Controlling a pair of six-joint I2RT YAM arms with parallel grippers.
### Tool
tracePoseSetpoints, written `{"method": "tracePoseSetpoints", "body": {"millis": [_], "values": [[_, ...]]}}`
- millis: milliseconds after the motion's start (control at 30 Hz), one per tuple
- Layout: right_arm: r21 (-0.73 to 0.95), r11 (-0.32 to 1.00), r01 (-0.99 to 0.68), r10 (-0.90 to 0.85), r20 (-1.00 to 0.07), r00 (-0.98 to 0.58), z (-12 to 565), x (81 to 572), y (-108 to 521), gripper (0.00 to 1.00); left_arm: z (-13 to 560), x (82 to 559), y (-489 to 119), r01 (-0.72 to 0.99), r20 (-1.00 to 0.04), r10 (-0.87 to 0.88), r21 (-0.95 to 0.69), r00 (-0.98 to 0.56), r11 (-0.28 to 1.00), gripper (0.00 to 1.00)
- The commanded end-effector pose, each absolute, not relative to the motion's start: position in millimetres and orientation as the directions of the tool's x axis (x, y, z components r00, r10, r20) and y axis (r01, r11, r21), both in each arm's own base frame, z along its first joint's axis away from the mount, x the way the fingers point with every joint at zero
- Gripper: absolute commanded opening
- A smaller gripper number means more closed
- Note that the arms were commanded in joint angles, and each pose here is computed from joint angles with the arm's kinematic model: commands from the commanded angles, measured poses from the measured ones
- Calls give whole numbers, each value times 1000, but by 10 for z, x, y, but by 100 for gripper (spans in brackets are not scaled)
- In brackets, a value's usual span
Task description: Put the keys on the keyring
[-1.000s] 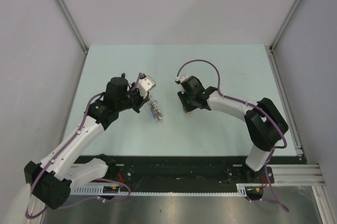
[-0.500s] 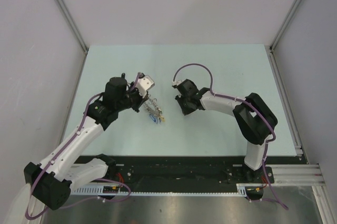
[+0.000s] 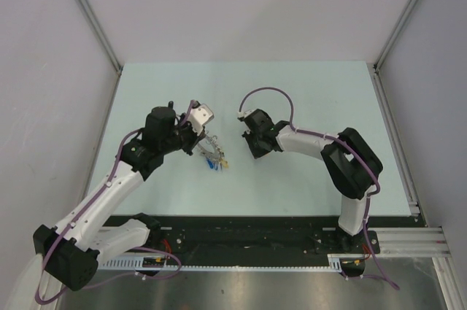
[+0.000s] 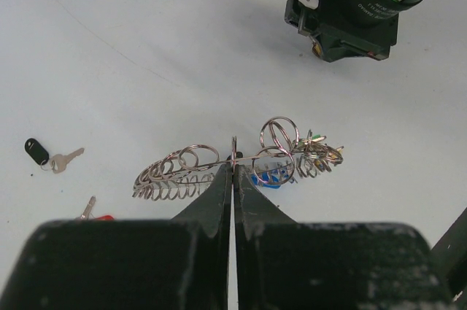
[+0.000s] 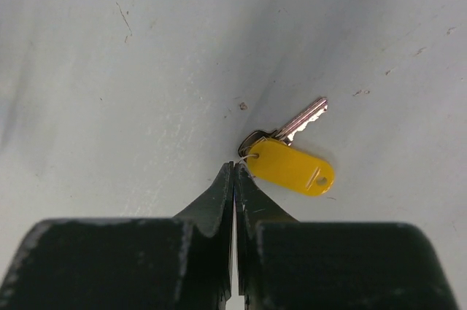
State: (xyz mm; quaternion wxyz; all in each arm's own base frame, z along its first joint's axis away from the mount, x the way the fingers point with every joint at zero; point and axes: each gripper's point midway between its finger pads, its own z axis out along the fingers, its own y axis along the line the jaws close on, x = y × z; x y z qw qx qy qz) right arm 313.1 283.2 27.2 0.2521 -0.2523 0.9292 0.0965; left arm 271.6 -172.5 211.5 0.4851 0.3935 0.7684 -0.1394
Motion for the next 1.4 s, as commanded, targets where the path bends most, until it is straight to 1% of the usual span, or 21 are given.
{"method": "tracePoseSetpoints", "body": {"millis": [0,167,267,333,400,500,600,700,767,800,867,967,1033,1067,1100,1267,1333,1367], "values": [[47,864,-501,-396,-552,-734,460,3241,2837,0,2400,2768,-1752,725,-897,419,196,-139,661,0],[86,872,-482,-366,-541,-758,622,3194,2738,0,2380,2771,-1753,725,-896,421,195,-142,660,0],[135,880,-455,-335,-502,-797,725,3117,2586,0,2385,2770,-1753,726,-896,420,194,-142,659,0],[156,890,-427,-322,-448,-834,735,3029,2431,0,2385,2767,-1757,727,-896,420,194,-142,658,1],[148,897,-417,-334,-392,-857,711,2918,2303,0,2385,2764,-1761,729,-897,419,192,-141,657,0],[102,900,-424,-368,-343,-864,662,2814,2151,0,2385,2762,-1764,730,-897,418,190,-142,656,0],[60,901,-429,-389,-324,-862,635,2791,2053,0,2391,2767,-1761,729,-897,418,190,-142,657,1],[55,895,-443,-406,-312,-859,585,2778,2060,0,2379,2767,-1763,730,-896,421,191,-143,656,0],[51,887,-459,-424,-304,-853,524,2761,2108,3,2375,2766,-1766,731,-896,420,189,-145,656,0],[51,878,-476,-438,-317,-841,520,2759,2175,12,2379,2766,-1763,730,-896,420,190,-145,657,0],[54,867,-495,-449,-341,-826,536,2768,2264,21,2367,2768,-1761,729,-895,421,189,-147,658,0],[66,860,-506,-444,-393,-806,664,2789,2350,29,2358,2774,-1758,728,-894,422,190,-149,659,1],[71,865,-497,-427,-417,-802,740,2812,2341,31,2363,2771,-1758,728,-895,420,188,-149,659,0],[42,875,-482,-415,-449,-792,828,2867,2285,32,2370,2769,-1763,729,-896,419,187,-148,659,0],[38,881,-472,-404,-458,-792,850,2887,2248,32,2366,2770,-1766,730,-895,420,187,-148,657,0],[10,912,-410,-359,-463,-810,771,2859,2071,32,2371,2762,-1773,732,-897,415,182,-149,657,0],[32,924,-382,-322,-476,-819,752,2861,2013,32,2374,2762,-1775,733,-898,415,183,-147,655,0],[84,928,-362,-280,-483,-830,695,2837,2029,32,2376,2765,-1777,733,-898,414,182,-148,656,0]]}}
